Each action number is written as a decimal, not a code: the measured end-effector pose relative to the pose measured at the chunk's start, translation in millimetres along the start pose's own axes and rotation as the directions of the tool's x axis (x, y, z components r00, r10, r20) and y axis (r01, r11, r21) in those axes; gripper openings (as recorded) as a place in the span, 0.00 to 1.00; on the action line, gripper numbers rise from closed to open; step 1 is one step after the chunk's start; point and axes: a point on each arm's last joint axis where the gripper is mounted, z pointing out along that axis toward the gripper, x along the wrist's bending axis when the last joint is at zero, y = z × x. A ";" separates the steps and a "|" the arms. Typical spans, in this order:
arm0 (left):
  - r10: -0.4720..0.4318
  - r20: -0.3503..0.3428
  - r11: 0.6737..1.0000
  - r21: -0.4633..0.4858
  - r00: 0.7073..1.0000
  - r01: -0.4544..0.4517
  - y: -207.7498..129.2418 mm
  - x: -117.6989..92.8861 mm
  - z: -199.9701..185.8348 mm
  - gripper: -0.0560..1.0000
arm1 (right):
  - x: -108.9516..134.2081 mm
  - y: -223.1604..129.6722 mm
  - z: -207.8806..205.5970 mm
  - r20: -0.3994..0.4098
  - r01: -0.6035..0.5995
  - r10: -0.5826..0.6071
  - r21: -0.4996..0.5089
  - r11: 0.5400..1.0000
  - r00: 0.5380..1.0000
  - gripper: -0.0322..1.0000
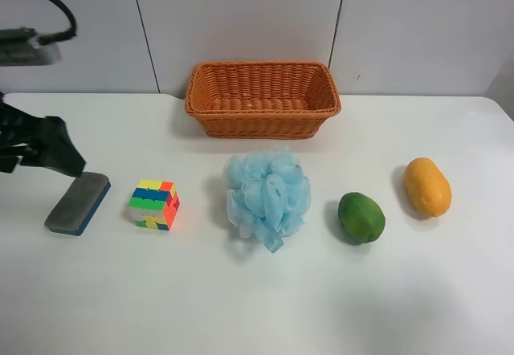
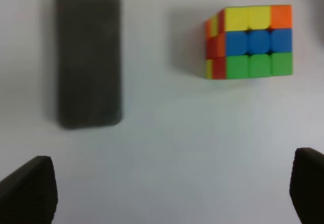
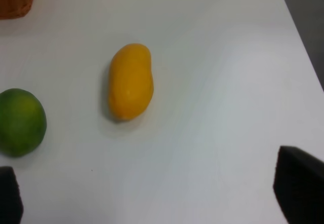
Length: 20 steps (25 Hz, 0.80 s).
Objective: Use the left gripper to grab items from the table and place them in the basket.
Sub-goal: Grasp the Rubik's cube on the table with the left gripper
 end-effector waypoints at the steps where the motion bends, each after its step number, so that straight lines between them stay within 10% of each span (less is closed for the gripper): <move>1: 0.012 0.011 1.000 0.011 1.000 -0.012 3.2 -6.5 11.2 0.90 | 0.0 0.0 0.0 0.000 0.000 0.000 0.000 1.000 1.000 0.99; 20: 0.028 0.083 0.985 0.169 0.996 -0.042 25.5 -51.5 133.5 0.90 | 0.0 0.0 0.0 0.000 0.000 0.000 0.000 1.000 1.000 0.99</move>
